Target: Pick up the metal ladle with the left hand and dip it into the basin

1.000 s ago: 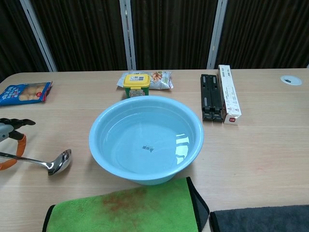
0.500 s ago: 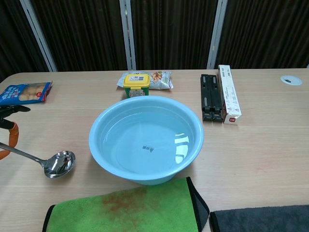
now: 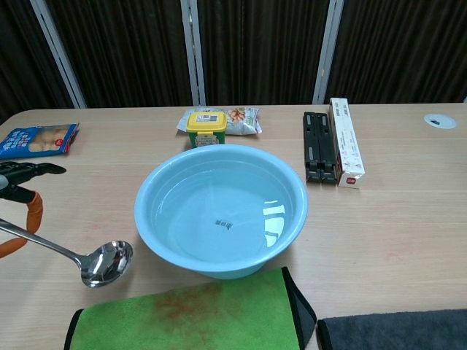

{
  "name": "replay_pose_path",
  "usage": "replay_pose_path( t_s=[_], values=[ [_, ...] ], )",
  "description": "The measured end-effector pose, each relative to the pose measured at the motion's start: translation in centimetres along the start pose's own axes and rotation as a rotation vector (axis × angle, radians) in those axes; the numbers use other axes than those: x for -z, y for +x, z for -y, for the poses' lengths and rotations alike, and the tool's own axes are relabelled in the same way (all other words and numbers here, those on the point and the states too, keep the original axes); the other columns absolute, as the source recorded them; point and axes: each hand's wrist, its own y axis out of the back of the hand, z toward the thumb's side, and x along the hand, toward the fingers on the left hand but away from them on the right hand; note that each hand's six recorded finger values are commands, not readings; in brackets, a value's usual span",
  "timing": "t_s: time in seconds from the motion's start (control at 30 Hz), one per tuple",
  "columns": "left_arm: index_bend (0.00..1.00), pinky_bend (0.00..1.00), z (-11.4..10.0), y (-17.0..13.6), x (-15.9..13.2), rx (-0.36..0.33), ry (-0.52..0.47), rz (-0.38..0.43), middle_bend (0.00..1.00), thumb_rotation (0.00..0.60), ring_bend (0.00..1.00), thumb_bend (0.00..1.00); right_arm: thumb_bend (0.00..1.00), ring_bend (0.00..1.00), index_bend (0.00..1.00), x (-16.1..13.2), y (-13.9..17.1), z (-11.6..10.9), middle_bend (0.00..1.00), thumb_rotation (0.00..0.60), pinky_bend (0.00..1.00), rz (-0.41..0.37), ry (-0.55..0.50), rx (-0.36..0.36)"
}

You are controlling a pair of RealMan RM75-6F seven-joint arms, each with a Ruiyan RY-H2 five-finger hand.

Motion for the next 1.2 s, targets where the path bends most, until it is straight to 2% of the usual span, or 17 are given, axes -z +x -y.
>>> replay_pose_path(
  t_s=[0.2,0.33,0.53,0.87,1.2],
  values=[
    [0.55,0.0,0.2,0.1,-3.7,0.057,-0.04,0.119,0.0,0.6,0.0,0.41,0.0,0.0,0.0,-0.1,0.4,-0.4,0.0,0.6,0.0,-0.016,-0.008,0.011],
    [0.55,0.0,0.3,0.4,-7.4,0.095,-0.07,0.233,0.0,0.6,0.0,0.41,0.0,0.0,0.0,-0.2,0.6,-0.3,0.0,0.6,0.0,-0.023,-0.007,0.005],
    [0.56,0.0,0.1,1.0,-10.9,0.113,-0.104,0.328,0.0,0.6,0.0,0.4,0.0,0.0,0.0,-0.2,0.9,-0.7,0.0,0.6,0.0,-0.023,-0.011,0.02],
    [0.57,0.0,-2.8,2.6,-13.4,0.03,-0.11,0.387,0.0,0.6,0.0,0.4,0.0,0.0,0.0,0.2,0.8,-0.7,0.0,0.6,0.0,-0.02,-0.012,0.013],
    [0.58,0.0,-6.0,4.1,-12.7,-0.078,-0.096,0.367,0.0,0.6,0.0,0.4,0.0,0.0,0.0,0.2,0.4,-0.2,0.0,0.6,0.0,-0.01,-0.006,-0.003]
  ],
)
